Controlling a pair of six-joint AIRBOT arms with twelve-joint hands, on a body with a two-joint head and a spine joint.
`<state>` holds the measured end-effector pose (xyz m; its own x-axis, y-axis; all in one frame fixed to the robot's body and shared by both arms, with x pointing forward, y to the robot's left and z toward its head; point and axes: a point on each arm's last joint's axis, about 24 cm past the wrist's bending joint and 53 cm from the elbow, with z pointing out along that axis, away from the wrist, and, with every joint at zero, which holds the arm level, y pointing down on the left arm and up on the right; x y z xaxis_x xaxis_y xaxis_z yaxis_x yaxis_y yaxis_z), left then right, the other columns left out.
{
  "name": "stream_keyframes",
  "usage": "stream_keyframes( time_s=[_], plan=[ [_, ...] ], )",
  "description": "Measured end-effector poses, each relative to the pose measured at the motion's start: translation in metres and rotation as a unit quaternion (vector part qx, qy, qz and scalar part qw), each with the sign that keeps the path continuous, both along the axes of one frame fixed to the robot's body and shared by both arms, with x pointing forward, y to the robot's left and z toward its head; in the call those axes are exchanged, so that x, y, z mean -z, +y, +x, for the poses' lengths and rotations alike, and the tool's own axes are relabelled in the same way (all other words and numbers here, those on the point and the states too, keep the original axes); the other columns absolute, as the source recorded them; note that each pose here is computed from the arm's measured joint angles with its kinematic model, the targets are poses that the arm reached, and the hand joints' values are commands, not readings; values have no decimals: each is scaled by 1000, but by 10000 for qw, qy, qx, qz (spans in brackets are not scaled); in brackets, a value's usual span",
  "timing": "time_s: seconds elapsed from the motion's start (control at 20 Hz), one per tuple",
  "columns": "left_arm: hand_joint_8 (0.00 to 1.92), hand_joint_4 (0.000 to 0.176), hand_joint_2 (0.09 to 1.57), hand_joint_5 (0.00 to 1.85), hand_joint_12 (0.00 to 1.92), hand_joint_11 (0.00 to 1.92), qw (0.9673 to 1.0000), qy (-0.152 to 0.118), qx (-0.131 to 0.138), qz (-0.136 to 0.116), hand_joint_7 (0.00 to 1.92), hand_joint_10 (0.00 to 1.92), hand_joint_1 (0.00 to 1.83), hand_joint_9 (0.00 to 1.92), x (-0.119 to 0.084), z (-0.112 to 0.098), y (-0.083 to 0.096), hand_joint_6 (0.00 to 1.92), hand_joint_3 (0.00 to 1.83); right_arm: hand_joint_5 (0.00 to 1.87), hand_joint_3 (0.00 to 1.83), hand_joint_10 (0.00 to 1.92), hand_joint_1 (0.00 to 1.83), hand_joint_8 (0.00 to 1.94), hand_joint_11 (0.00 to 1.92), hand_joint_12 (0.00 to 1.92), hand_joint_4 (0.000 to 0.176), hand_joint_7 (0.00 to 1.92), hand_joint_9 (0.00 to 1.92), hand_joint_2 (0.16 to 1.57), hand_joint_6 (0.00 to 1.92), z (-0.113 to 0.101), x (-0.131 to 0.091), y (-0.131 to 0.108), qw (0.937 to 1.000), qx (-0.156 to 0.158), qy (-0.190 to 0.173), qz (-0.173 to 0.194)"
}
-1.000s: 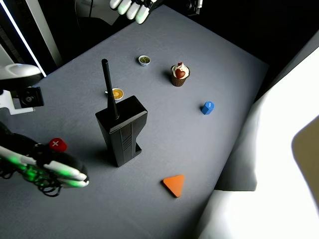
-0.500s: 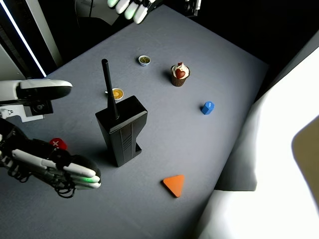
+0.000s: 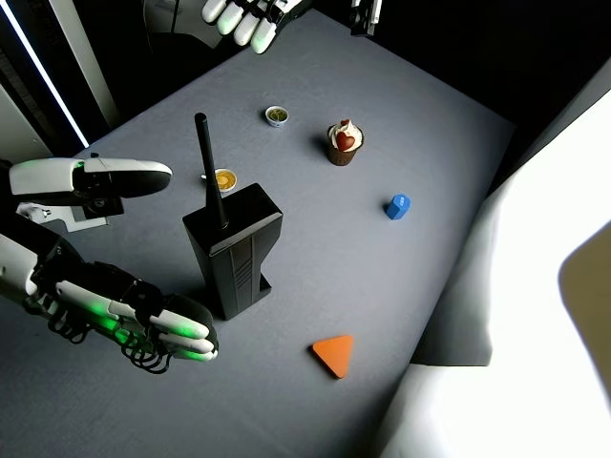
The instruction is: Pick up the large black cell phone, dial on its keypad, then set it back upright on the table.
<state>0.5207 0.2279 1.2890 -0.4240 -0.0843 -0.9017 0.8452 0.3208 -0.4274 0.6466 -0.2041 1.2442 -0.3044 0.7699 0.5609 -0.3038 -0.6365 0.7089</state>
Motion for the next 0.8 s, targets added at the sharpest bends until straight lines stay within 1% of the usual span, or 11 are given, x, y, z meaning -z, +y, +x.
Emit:
stream_keyframes(
  time_s=[0.05,0.1,0.25,0.35,0.4,0.45,0.6,0.65,0.8],
  plan=[
    [1,0,1185,146,442,0,10000,9,-59,26,157,1,90,158,1,3,1,1,2,42,2,2,1043,0,0,163,0,0,18,1030,2,2,1,0,10000,10,-12,-11],
    [0,0,1190,135,397,0,9999,16,-125,63,147,1,73,150,3,5,2,1,2,30,1,3,1042,0,0,112,0,0,8,1029,4,5,3,0,10000,23,-18,-19],
    [1,0,1188,138,439,0,9997,24,-234,110,146,3,96,162,5,10,4,1,0,6,2,0,991,0,0,22,0,0,0,1035,2,10,10,5,10000,18,-3,-24],
    [10,0,1173,177,532,0,9995,21,-276,117,190,9,135,194,6,12,5,8,0,0,0,0,1012,0,0,0,0,0,0,1022,0,12,14,10,10000,-19,23,-8],
    [5,0,1182,159,471,0,9995,24,-293,117,169,4,94,173,6,13,5,3,1,0,0,0,1017,0,0,0,0,0,0,1017,0,12,16,13,10000,-42,41,6],
    [1,0,1185,145,432,0,9994,25,-321,103,159,2,92,161,5,14,6,1,1,0,0,0,979,0,0,0,0,0,0,1030,0,12,18,16,9999,-79,69,18],
    [0,0,1187,134,401,0,9991,26,-417,38,145,0,78,153,2,18,7,0,2,21,0,0,978,0,9,4,0,0,0,1006,7,14,21,23,9998,-145,115,58],
    [3,0,1185,152,417,0,9990,46,-440,2,156,2,85,158,1,19,8,4,0,0,0,0,960,0,0,0,0,0,0,1015,0,14,19,25,9998,-162,102,74],
    [0,0,1187,135,377,0,9988,76,-473,103,132,0,86,140,6,20,9,0,0,0,0,0,948,0,2,1,0,0,0,1015,0,14,21,29,9997,-200,124,95]
  ],
)
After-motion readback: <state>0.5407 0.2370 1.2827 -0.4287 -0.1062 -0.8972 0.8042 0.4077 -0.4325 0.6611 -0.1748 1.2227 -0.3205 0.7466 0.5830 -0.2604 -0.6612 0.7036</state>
